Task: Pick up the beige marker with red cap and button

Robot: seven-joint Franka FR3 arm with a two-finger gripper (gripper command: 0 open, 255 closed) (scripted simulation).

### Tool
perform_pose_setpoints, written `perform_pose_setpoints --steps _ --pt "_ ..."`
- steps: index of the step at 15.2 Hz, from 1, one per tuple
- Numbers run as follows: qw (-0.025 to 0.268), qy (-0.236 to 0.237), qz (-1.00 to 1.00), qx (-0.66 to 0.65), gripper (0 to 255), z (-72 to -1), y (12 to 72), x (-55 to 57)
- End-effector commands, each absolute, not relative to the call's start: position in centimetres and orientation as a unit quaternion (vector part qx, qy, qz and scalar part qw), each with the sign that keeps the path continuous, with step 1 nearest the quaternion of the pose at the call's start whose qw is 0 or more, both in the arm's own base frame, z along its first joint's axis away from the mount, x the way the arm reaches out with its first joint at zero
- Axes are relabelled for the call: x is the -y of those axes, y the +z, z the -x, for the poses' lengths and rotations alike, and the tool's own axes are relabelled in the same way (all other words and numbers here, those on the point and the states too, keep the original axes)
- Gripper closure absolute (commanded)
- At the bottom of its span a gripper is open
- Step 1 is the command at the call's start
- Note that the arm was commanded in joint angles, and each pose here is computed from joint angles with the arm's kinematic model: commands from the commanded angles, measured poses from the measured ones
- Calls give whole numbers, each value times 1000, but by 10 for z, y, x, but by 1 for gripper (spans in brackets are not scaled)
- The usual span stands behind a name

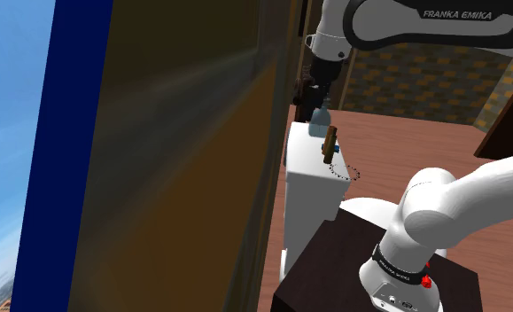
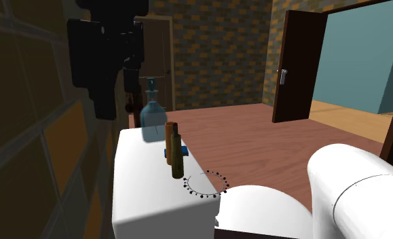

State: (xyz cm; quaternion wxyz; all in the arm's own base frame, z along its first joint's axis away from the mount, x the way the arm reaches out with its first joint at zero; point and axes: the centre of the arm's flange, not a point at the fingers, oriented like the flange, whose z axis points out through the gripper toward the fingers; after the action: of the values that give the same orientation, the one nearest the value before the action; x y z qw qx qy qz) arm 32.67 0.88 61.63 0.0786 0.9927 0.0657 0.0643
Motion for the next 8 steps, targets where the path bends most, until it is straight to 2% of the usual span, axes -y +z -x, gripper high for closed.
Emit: perform_pose_setpoints --steps 1,8 --pt "79 64 -993 -66 0 -327 616 -9" --pt "82 -36 -992 -93 0 -342 582 72"
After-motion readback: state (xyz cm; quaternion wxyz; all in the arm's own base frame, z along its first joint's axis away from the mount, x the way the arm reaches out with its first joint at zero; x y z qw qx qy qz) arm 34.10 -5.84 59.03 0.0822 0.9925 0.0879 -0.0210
